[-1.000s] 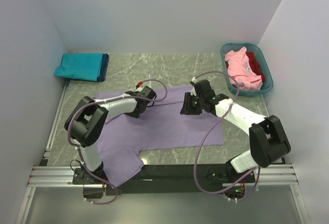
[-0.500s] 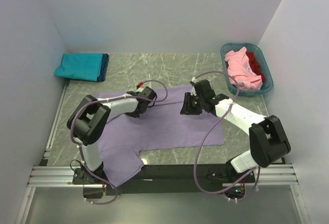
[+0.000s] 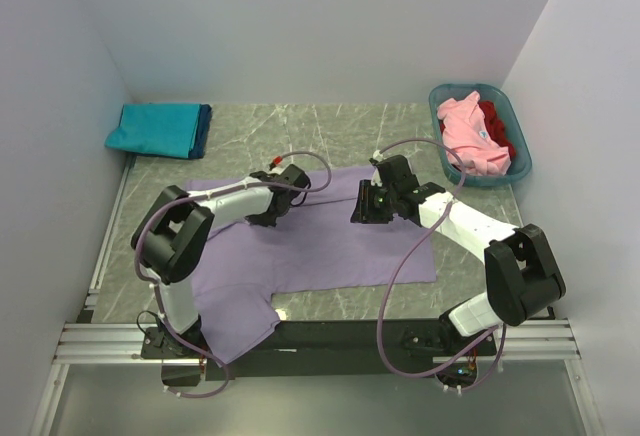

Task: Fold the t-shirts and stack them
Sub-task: Fold the tshirt

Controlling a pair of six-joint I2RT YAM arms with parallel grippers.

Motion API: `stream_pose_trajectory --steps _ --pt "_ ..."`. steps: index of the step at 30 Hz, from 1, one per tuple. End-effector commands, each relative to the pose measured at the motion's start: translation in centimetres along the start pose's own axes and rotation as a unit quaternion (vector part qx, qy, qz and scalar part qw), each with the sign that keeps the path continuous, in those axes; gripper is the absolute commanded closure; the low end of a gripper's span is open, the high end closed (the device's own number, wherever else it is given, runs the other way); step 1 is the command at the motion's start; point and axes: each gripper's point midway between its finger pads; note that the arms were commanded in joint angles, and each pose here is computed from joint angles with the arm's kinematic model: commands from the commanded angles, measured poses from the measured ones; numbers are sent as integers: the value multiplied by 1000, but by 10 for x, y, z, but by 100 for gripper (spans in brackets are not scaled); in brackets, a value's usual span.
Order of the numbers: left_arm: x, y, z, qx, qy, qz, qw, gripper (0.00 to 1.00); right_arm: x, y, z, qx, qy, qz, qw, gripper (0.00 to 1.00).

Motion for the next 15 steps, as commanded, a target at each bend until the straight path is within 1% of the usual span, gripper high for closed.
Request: stream_pose_trajectory --steps 1,3,4,6,9,15 --pt "-12 -27 7 31 -15 45 998 96 2 -1 -11 -15 -5 -2 1000 60" --pt "-20 -34 15 48 -20 59 997 96 2 -1 -11 -15 -5 -2 1000 60" --pt "-23 -38 24 65 -15 71 995 96 1 -1 -11 -15 -3 -1 1000 60" --pt "-30 -44 29 77 -22 83 993 95 2 -1 -11 -15 -4 -2 1000 60" --pt "-42 -55 38 112 -29 109 987 92 2 0 -10 -14 -5 -3 1000 60" --pt "-59 -61 39 138 -38 134 981 91 2 0 -10 -13 -4 -3 1000 60"
Point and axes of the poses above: each gripper's point midway between its finger pads, its own y axis out along the fingers, its own x axis along the line the jaws close on, z = x × y, and after that the axes turned 10 degrees about -y, right-handed
